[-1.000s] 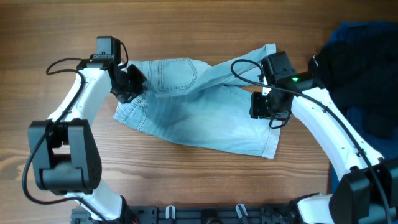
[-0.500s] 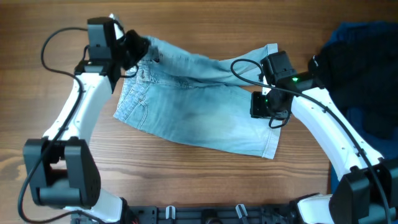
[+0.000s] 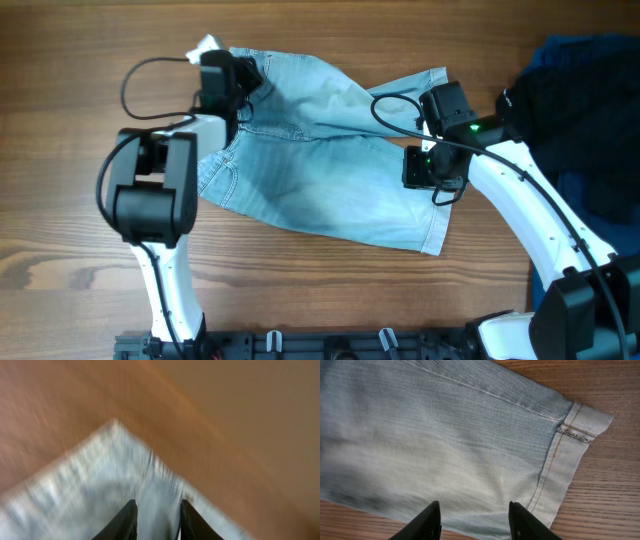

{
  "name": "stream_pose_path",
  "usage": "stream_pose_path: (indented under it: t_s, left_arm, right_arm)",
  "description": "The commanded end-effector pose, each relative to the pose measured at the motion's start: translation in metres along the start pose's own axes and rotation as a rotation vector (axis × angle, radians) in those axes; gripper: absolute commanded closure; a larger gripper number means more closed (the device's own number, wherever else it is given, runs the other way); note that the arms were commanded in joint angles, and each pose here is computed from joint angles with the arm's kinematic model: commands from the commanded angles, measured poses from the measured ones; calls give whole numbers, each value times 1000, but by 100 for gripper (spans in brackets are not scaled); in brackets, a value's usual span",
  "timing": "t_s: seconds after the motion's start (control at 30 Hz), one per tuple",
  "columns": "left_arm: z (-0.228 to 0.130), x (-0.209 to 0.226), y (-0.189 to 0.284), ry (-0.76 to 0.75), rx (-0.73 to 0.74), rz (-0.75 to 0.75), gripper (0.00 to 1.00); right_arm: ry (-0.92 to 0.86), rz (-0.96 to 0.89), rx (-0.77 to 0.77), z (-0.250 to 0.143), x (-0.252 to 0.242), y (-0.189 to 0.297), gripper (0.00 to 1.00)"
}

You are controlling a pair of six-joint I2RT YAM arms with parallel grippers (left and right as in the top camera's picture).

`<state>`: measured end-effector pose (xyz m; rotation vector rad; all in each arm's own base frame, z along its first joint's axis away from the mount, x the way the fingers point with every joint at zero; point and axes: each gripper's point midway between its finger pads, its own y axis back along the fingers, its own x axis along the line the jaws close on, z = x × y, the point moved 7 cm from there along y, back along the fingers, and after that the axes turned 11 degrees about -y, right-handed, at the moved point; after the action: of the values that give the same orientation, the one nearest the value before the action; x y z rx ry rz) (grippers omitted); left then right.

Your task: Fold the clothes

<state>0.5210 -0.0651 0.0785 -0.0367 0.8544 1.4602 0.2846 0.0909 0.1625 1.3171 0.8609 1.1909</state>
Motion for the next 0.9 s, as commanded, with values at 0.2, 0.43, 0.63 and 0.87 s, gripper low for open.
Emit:
stream_pose_path:
  t_s: [0.2,0.43,0.63,0.87]
  left_arm:
    - [148,-48,101,-118,-144,-64,72]
    - [85,-20,125,-224,266,122,72]
    - [66,-5,131,-209,379,212,70]
    - [54,4,123,-254,431,222,69]
  right_arm:
    - [13,69,-188,29,14,8,47]
    - [-15,-113,-468,86,5,-15,96]
    - [-94,-174,-422,113,-26,-75,96]
    - [-163,-190,-431,124,-52,-78,96]
